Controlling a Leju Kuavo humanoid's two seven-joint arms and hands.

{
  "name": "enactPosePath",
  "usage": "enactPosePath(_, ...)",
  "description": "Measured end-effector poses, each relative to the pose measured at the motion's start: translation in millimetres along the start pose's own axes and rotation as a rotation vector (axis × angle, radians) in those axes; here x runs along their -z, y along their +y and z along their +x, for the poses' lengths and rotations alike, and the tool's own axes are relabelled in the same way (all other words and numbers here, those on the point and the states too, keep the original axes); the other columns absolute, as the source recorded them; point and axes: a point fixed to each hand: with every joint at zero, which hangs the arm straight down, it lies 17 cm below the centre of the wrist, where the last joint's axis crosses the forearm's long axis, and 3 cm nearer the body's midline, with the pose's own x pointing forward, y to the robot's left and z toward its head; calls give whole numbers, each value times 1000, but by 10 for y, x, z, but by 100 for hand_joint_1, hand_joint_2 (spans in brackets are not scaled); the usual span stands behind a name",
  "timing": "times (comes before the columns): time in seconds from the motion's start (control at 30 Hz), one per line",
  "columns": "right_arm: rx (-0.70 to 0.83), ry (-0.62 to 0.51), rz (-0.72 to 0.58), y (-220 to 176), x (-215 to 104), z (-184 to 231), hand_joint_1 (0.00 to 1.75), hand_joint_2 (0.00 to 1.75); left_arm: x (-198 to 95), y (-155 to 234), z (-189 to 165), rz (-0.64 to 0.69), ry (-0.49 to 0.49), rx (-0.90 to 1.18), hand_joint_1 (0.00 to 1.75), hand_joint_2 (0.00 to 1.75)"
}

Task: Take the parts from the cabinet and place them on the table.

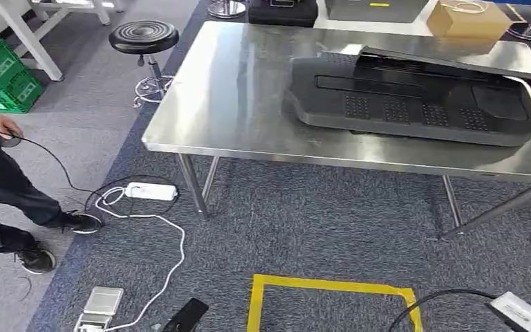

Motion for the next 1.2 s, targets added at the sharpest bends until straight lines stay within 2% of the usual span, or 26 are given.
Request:
enactPosePath(0.77, 2, 36, -4, 15, 9, -73, 0, 175, -14, -2, -33, 0, 2, -1, 0, 0)
enactPosePath(0.8, 3, 38, -3, 19, 6, -74, 0, 0, -13, -1, -32, 0, 2, -2, 0, 0)
enactPosePath(1.2, -3, 70, -11, 22, 29, -157, 0, 0, -18, 4, -51, 3, 6, -6, 0, 0)
